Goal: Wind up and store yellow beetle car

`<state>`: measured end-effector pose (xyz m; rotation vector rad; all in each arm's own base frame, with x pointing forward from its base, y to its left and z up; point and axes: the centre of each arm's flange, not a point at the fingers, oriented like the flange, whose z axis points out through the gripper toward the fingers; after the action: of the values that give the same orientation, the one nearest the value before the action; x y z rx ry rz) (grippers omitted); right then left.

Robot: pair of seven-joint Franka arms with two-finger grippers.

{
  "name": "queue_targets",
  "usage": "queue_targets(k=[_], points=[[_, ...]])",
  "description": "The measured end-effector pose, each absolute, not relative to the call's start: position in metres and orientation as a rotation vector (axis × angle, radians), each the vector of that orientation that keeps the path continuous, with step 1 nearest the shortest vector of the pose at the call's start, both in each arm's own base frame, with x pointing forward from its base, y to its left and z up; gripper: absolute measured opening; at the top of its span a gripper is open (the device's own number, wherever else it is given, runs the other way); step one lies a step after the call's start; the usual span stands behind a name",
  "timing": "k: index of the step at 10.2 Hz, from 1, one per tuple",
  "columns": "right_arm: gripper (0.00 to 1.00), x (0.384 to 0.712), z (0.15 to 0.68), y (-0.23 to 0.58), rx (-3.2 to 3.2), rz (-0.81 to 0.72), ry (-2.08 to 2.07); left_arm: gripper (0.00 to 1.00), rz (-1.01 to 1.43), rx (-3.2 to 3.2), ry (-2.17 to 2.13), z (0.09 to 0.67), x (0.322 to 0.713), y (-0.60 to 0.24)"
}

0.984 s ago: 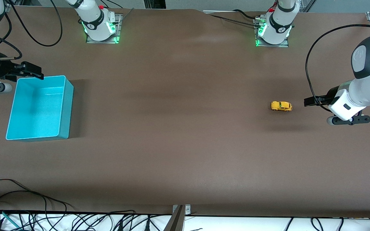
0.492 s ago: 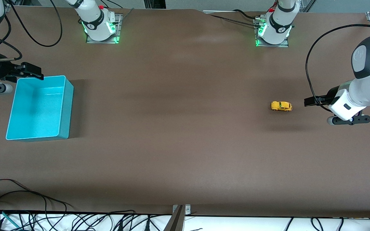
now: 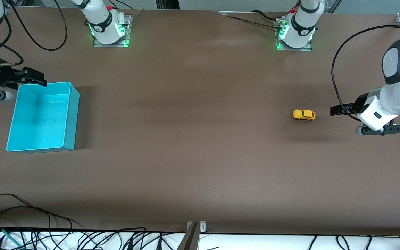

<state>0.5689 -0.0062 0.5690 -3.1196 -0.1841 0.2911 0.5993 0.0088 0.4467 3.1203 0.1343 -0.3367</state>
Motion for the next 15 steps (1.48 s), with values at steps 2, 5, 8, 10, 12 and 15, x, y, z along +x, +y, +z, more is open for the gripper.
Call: queue_targets(k=[2, 5, 8, 10, 12, 15], points=[[1.00, 0.5689, 0.5690, -0.0063, -3.120, 0.291, -0.184, 1.00, -0.337, 3.120, 0.135, 0.4466, 0.5992, 0.0089], [1.00, 0.5689, 0.5690, -0.0063, -3.119, 0.291, -0.184, 1.00, -0.340, 3.120, 0.134, 0.4465, 0.5990, 0.0088], [1.00, 0.5689, 0.5690, -0.0063, -3.119, 0.291, -0.184, 1.00, -0.341, 3.120, 0.134, 0.4465, 0.5989, 0.0088], [1.00, 0.5689, 0.5690, -0.0063, -3.119, 0.291, -0.184, 1.00, -0.342, 3.120, 0.134, 0.4465, 0.5989, 0.0088], [1.00, 0.5689, 0.5690, -0.0063, -3.119, 0.291, -0.185, 1.00, -0.342, 3.120, 0.134, 0.4464, 0.5988, 0.0088], [1.00, 0.5690, 0.5690, -0.0026, -3.118, 0.291, -0.201, 1.00, -0.344, 3.120, 0.134, 0.4463, 0.5987, 0.0088]])
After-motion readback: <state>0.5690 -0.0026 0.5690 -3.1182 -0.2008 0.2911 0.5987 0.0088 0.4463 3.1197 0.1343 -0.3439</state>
